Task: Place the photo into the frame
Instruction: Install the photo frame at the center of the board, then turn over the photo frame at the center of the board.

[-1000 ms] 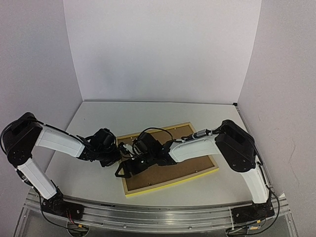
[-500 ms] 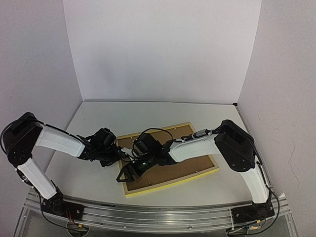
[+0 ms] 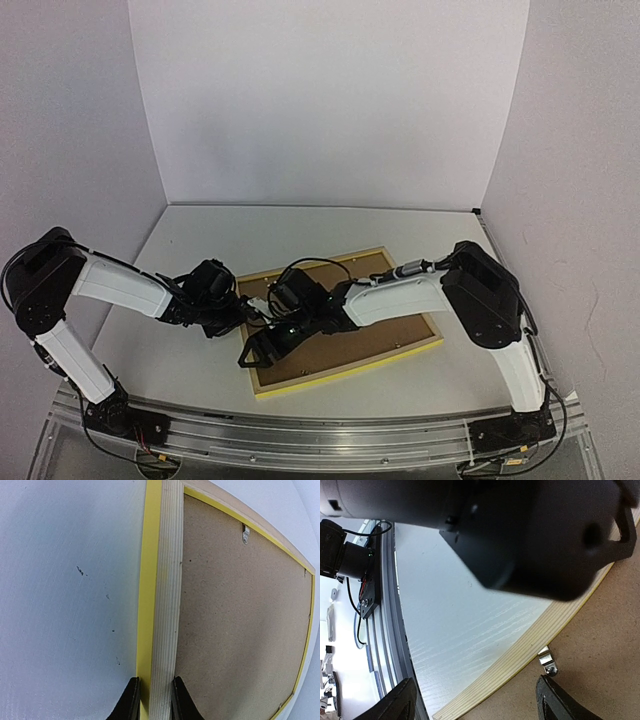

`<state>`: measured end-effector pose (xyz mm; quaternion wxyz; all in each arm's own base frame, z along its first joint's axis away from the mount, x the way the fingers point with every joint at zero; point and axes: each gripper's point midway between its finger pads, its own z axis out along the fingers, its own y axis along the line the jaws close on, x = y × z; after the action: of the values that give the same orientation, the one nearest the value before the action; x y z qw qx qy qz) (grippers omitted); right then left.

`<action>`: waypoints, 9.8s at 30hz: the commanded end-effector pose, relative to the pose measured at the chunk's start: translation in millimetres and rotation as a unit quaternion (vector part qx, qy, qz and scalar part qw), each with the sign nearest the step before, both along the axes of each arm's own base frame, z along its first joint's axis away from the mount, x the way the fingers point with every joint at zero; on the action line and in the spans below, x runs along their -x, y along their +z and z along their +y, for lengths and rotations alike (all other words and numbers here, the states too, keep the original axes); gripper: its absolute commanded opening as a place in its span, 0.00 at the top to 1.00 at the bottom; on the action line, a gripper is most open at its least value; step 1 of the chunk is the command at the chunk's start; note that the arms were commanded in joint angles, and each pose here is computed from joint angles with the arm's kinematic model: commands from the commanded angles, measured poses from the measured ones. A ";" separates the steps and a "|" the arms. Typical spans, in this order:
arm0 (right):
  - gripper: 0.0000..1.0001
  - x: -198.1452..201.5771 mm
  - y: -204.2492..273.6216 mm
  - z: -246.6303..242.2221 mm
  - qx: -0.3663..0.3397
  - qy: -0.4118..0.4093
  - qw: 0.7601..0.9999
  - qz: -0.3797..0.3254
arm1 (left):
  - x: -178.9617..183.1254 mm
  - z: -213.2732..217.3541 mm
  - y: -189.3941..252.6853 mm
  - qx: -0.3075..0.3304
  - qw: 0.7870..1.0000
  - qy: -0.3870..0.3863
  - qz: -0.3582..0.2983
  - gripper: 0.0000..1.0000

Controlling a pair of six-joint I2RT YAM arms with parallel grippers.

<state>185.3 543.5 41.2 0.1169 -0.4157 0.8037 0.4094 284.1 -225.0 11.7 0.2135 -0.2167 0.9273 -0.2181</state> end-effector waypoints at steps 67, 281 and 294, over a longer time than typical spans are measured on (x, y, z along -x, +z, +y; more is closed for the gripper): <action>0.02 -181.6 150.8 -206.7 0.029 -0.434 0.876 -0.209 | 23.3 23.9 -58.1 -0.105 0.989 -0.046 0.098 1.00; 0.57 -213.6 5.7 -316.0 0.019 -0.535 0.842 0.073 | -37.8 2.0 130.2 0.016 0.979 -0.132 -0.153 0.00; 0.06 -204.1 81.0 -390.6 0.104 -0.622 0.774 -0.056 | -42.2 33.0 140.5 -0.028 0.985 -0.066 -0.157 0.00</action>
<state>388.9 201.8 56.8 0.2651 0.1149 0.9277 0.2362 319.1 -210.7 132.0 0.3130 -0.0821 0.9095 -0.2610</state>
